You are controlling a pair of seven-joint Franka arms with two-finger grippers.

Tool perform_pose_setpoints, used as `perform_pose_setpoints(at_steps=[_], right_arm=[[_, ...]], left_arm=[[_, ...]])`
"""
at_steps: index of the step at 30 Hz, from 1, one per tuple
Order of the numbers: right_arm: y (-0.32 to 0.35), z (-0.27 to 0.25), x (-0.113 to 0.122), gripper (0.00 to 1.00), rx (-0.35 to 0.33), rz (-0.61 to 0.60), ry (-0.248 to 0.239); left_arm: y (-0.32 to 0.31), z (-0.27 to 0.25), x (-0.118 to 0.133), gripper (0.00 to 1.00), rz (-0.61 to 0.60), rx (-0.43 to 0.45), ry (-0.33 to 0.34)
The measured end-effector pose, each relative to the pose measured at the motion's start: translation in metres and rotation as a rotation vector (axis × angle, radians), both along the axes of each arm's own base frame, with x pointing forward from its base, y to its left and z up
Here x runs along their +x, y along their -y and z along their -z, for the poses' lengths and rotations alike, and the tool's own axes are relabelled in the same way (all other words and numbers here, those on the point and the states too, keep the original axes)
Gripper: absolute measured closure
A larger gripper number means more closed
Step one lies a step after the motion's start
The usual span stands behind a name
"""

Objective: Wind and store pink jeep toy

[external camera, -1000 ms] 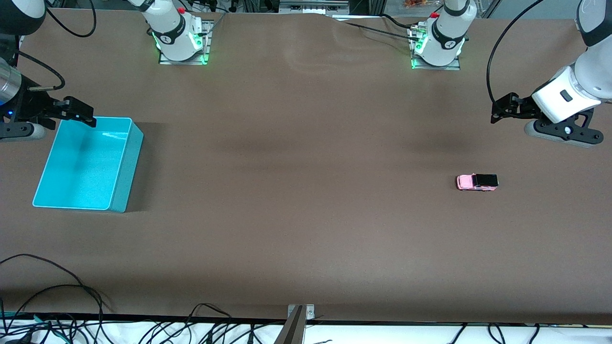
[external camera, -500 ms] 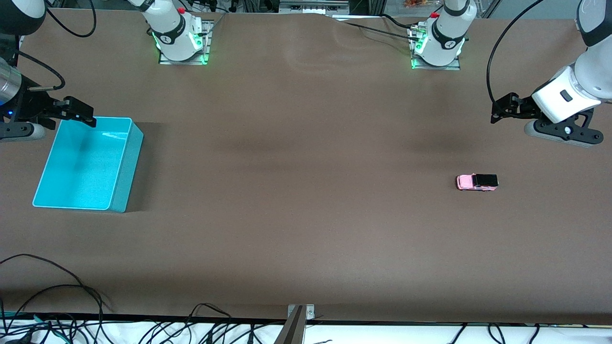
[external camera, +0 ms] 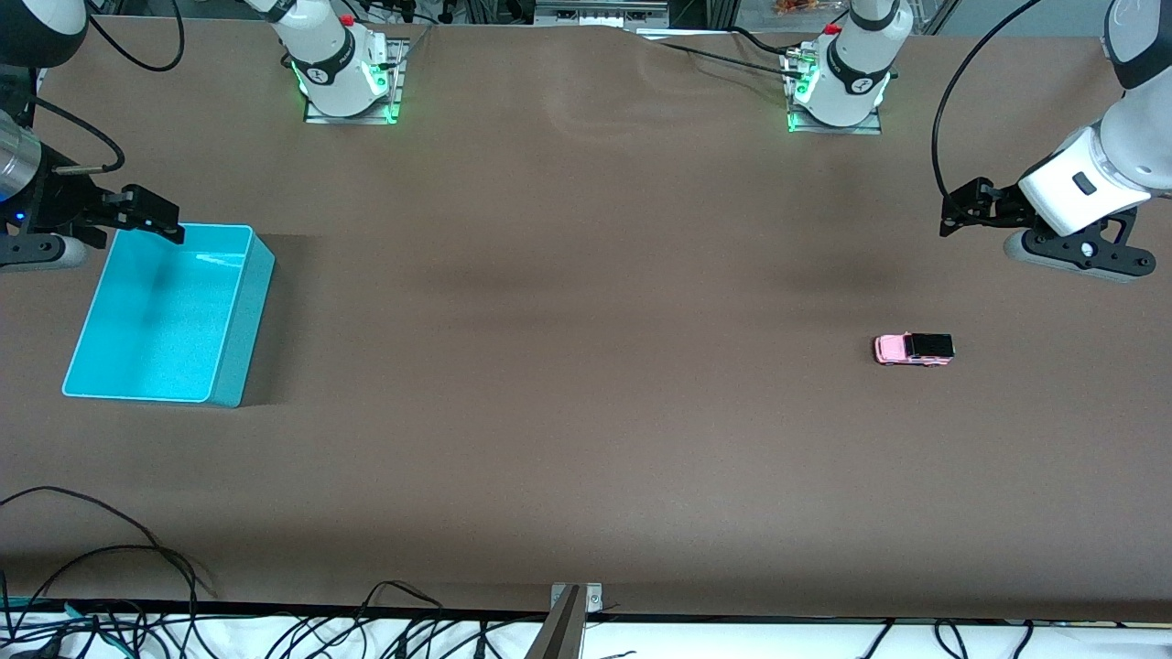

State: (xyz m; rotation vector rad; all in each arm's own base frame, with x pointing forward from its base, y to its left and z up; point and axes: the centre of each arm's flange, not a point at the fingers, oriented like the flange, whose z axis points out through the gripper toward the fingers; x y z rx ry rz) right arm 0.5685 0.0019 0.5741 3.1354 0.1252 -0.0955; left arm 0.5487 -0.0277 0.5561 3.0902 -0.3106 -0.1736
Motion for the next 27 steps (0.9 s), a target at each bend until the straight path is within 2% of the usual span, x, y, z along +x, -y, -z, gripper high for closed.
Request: perform_pose_setpoints(at_steps=[27], right_arm=[[0.0,0.0,0.0,0.0,0.0,0.0,0.0]], left_arm=[[-0.0003,0.001,-0.001,0.0,0.0,0.0,-0.009]])
